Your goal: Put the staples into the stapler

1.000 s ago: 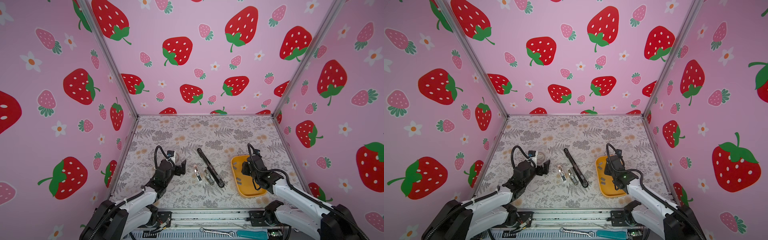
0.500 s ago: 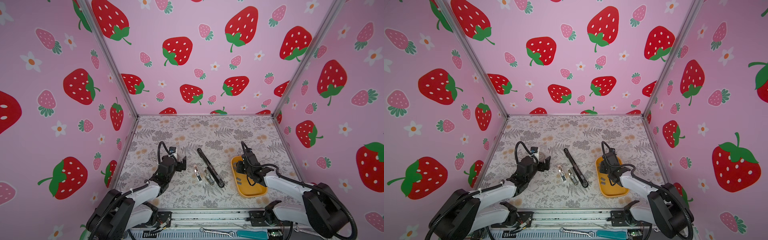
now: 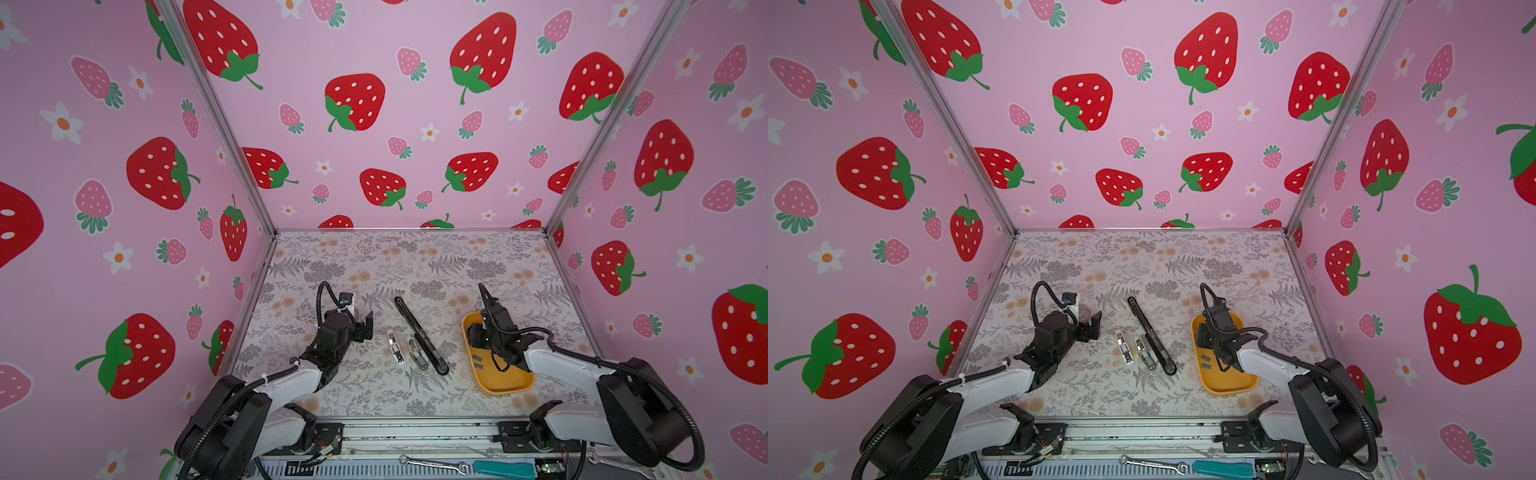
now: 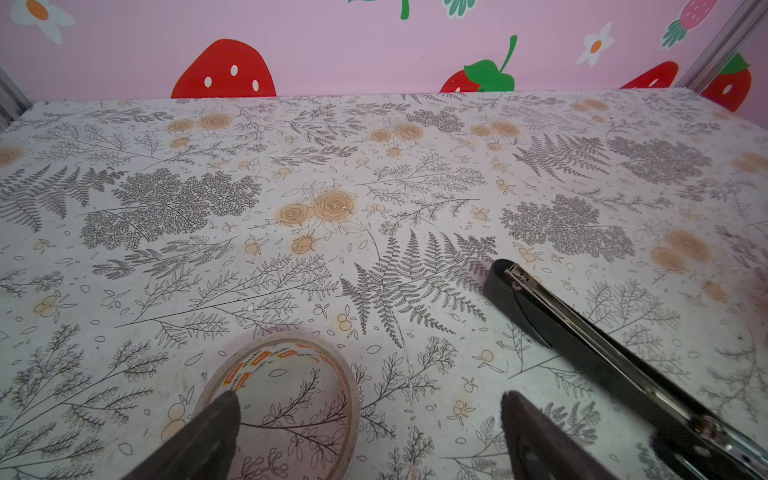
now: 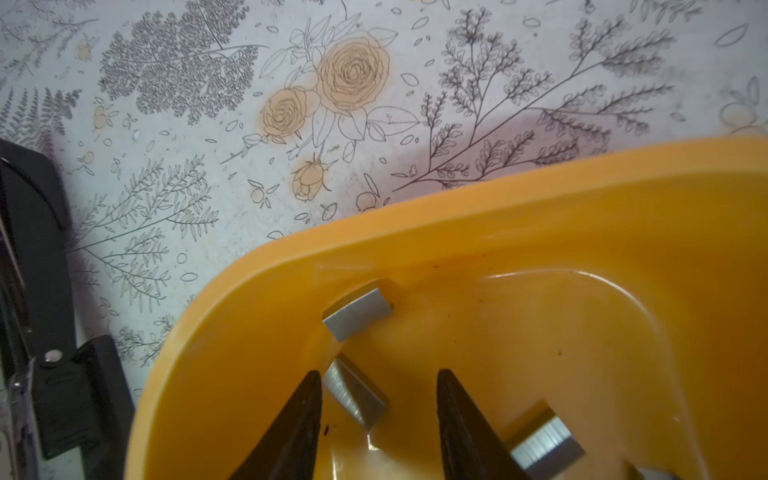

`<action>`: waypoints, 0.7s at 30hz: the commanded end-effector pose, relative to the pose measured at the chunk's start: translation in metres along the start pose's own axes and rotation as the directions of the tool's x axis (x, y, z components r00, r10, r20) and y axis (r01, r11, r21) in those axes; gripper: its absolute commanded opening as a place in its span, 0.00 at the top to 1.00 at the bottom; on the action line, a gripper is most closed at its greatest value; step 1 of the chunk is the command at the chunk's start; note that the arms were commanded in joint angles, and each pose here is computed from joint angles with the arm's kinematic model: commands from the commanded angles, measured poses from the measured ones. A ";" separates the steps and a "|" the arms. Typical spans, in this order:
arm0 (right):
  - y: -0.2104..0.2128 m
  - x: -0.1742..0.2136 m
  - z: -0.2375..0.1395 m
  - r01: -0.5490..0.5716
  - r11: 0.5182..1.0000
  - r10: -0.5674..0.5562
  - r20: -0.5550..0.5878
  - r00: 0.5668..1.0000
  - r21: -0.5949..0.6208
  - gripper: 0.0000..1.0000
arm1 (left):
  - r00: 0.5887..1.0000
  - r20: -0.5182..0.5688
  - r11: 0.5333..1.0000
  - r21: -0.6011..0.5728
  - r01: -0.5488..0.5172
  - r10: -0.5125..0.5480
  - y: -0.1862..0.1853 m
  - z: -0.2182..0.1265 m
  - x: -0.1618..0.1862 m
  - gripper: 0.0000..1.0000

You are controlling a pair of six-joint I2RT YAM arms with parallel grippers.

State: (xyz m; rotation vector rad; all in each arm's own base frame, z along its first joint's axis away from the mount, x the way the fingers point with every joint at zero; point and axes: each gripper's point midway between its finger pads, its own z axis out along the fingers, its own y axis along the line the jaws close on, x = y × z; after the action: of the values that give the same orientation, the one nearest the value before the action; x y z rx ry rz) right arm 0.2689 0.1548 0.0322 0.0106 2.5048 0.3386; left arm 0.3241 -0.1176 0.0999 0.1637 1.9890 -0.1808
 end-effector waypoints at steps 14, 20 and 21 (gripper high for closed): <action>-0.026 0.012 0.000 0.035 0.987 -0.030 -0.038 0.999 0.154 0.63 | 0.999 0.044 1.000 0.005 0.002 -0.002 -0.004 0.002 -0.020 0.01; -0.031 0.019 -0.004 0.025 0.987 -0.017 -0.049 0.999 0.159 0.68 | 0.999 0.040 1.000 0.010 0.003 -0.004 -0.004 0.001 -0.019 0.01; -0.028 0.018 -0.005 0.025 0.989 -0.019 -0.045 0.999 0.145 0.69 | 0.999 0.043 1.000 0.011 0.004 -0.004 -0.004 0.001 -0.019 0.01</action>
State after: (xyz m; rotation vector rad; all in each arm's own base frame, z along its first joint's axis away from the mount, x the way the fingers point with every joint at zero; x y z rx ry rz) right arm 0.2661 0.1363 0.0254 0.0338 2.5285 0.1859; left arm 0.3240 -0.1178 0.0995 0.1648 1.9905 -0.1814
